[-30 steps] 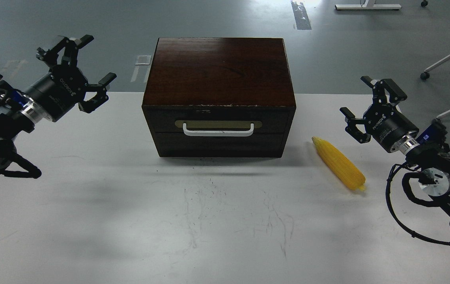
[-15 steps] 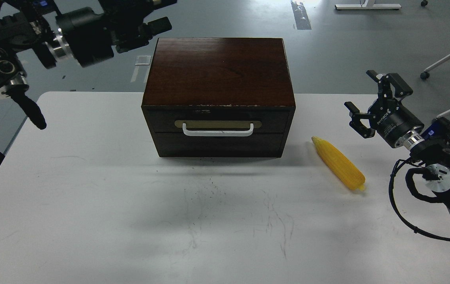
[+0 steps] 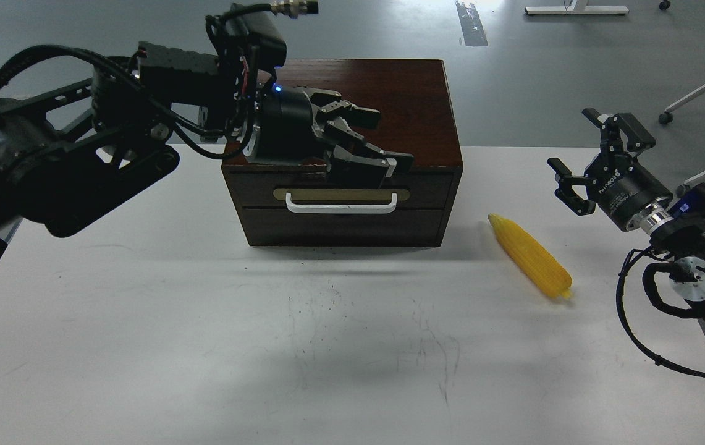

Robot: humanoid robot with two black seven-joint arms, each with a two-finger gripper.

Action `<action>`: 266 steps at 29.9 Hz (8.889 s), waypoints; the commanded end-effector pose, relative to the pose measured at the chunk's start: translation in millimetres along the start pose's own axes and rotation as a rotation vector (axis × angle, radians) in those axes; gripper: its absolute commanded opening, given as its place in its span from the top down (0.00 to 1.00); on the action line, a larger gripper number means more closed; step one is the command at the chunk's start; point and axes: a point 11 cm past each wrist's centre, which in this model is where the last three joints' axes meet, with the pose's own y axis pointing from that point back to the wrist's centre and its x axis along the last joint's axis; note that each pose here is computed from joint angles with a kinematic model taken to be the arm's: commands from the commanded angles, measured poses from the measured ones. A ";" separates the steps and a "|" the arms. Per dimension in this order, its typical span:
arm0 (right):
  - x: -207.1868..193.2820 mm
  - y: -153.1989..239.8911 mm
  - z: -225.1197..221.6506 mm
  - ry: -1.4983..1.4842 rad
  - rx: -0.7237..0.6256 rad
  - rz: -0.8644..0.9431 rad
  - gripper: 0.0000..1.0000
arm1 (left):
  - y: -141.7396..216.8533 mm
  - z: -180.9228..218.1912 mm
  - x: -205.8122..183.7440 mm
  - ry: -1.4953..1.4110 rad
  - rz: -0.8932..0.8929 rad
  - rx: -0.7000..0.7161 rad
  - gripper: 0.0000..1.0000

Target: Put corn in drawer with both arms

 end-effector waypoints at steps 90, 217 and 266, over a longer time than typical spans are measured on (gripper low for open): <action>21.8 16.4 -17.4 0.030 0.014 0.045 0.00 | -29.8 64.4 -87.1 -0.420 -0.466 -0.143 0.01; -10.2 16.0 66.9 1.520 -0.766 -0.755 0.67 | 140.4 -119.3 -151.8 1.616 1.151 -0.025 0.01; -314.9 -92.5 -39.7 2.318 -0.058 -1.444 0.68 | 157.2 -122.4 -145.5 1.585 1.170 -0.018 0.01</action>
